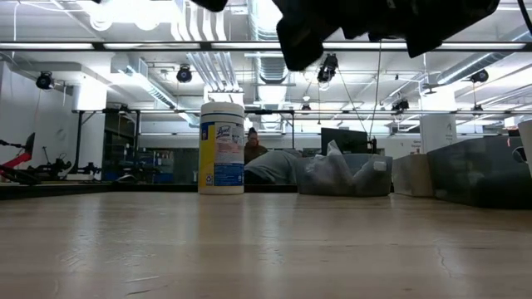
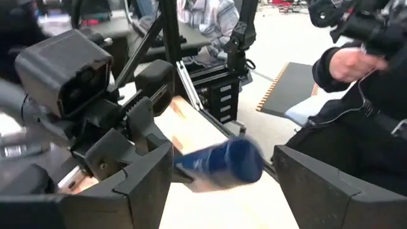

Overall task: Pick & Place Travel size toiletries
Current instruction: Put the blue shave cream into the white bin

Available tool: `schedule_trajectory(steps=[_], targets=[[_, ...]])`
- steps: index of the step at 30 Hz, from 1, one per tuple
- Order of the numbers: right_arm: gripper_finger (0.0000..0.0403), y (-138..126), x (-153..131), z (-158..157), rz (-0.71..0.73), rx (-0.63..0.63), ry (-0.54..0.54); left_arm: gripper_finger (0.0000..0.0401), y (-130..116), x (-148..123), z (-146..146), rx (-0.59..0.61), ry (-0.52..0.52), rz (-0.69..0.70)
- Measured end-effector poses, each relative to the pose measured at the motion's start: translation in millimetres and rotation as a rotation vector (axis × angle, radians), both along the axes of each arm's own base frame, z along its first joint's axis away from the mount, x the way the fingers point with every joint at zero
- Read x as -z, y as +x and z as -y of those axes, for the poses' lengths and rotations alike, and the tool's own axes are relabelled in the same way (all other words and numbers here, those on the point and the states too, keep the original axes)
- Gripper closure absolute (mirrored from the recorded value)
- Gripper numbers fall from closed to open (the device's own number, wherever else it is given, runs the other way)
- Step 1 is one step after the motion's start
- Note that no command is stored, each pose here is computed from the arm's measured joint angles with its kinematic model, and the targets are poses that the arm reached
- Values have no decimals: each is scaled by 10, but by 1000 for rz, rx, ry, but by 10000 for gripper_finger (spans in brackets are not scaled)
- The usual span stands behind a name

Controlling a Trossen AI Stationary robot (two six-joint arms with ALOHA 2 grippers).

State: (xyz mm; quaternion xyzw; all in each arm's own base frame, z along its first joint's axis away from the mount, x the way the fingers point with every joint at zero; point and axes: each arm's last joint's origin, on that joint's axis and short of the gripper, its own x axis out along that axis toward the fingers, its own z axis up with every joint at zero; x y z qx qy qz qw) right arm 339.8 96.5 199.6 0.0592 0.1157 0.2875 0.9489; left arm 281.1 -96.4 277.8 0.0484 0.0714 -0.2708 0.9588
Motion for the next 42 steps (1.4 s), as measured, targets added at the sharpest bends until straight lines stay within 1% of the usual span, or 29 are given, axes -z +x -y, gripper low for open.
schedule_trajectory(steps=[3,6,11,15,20,23,28,32,38,42], targets=[[392,-5,43,13,-54,26,0,126,-50,-11,-22,-33,-43,-66],[393,-12,79,18,-97,48,-1,126,-79,-5,-48,-108,-88,-132],[392,-15,88,18,-116,51,9,126,-94,59,-82,-234,-158,-244],[392,-18,104,21,-132,66,1,126,-86,92,-97,-308,-187,-278],[393,-18,131,36,-158,123,-11,126,-88,99,-97,-319,-210,-295],[392,-13,128,46,-155,149,-12,126,-93,117,-94,-324,-217,-318],[393,-3,128,64,-151,230,-27,126,-99,164,-94,-335,-216,-362],[391,9,114,66,-149,256,-30,126,-100,170,-88,-335,-219,-368],[393,33,81,87,-134,345,-17,126,-102,178,-87,-340,-215,-374],[392,40,67,98,-137,358,2,127,-105,200,-94,-363,-201,-386]])
